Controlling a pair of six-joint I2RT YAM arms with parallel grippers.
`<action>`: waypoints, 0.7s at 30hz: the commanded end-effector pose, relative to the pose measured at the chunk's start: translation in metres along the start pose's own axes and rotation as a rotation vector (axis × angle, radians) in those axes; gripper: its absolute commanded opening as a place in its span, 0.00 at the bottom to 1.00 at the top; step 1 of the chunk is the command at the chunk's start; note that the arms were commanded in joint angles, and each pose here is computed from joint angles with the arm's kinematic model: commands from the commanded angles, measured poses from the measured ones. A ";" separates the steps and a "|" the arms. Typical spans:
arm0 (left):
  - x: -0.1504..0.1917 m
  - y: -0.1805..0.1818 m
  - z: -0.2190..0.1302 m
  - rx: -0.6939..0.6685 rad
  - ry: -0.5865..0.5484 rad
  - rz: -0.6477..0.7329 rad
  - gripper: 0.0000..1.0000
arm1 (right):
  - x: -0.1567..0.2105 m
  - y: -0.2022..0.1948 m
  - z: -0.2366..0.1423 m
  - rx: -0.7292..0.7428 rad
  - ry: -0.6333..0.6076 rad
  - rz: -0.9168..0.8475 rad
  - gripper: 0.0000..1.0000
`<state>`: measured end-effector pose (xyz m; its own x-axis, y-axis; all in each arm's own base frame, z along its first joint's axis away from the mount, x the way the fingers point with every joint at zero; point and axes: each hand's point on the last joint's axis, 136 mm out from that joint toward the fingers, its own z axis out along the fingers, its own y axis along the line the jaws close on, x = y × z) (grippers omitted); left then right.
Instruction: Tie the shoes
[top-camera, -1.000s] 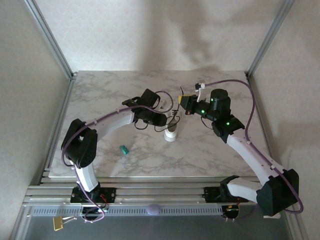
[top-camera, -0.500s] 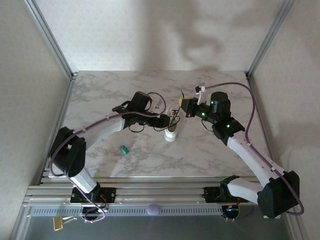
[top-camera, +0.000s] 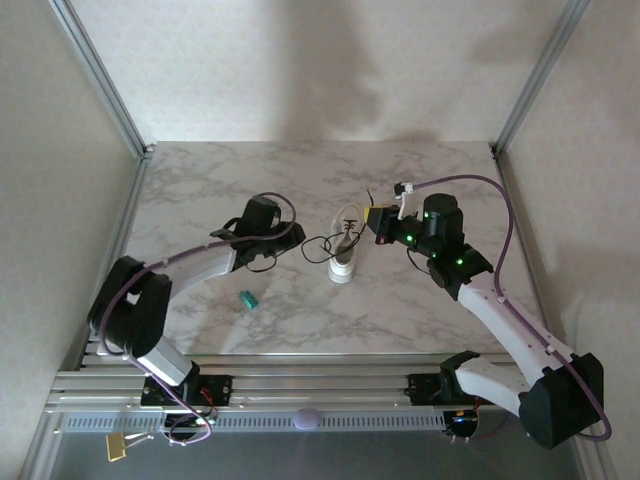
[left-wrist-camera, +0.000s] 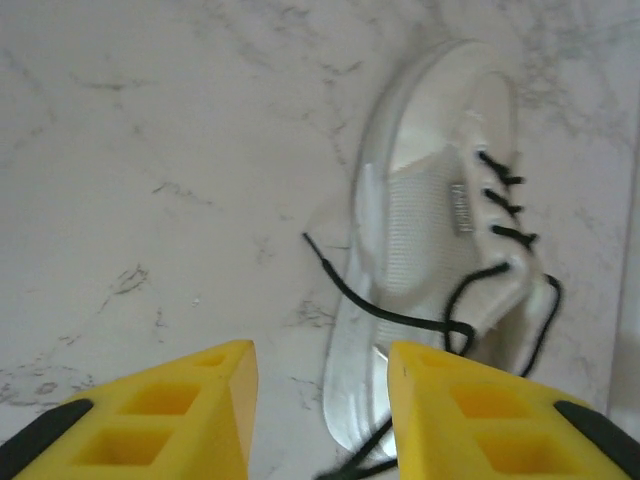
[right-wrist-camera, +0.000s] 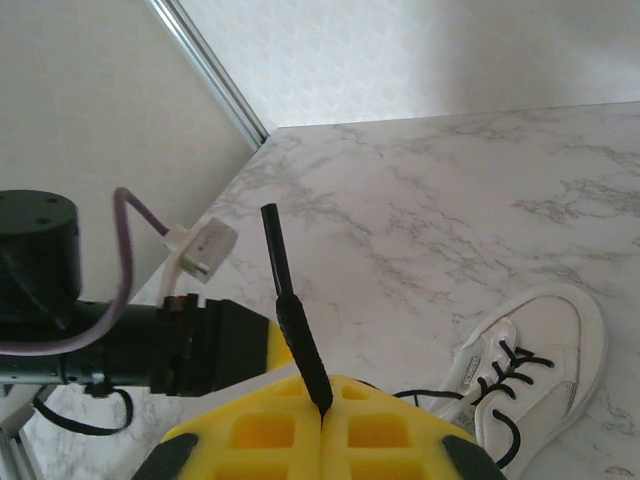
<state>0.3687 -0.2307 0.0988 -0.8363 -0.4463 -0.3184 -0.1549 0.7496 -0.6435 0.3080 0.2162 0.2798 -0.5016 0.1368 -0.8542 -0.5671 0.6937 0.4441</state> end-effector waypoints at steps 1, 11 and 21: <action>-0.011 -0.001 0.014 -0.044 -0.030 -0.062 0.39 | 0.003 -0.001 -0.003 0.014 -0.006 -0.022 0.00; 0.007 -0.005 0.064 -0.129 0.077 -0.010 0.31 | 0.003 -0.001 -0.008 0.020 -0.015 -0.028 0.00; 0.017 -0.013 0.078 -0.187 0.081 0.014 0.40 | 0.006 -0.001 -0.010 0.021 -0.016 -0.035 0.00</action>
<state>0.3936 -0.2916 0.0536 -0.8873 -0.3850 -0.2539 -0.1939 0.8109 -0.5521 0.3023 0.2094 0.2729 -0.4984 0.1295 -0.8572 -0.5551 0.7119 0.4302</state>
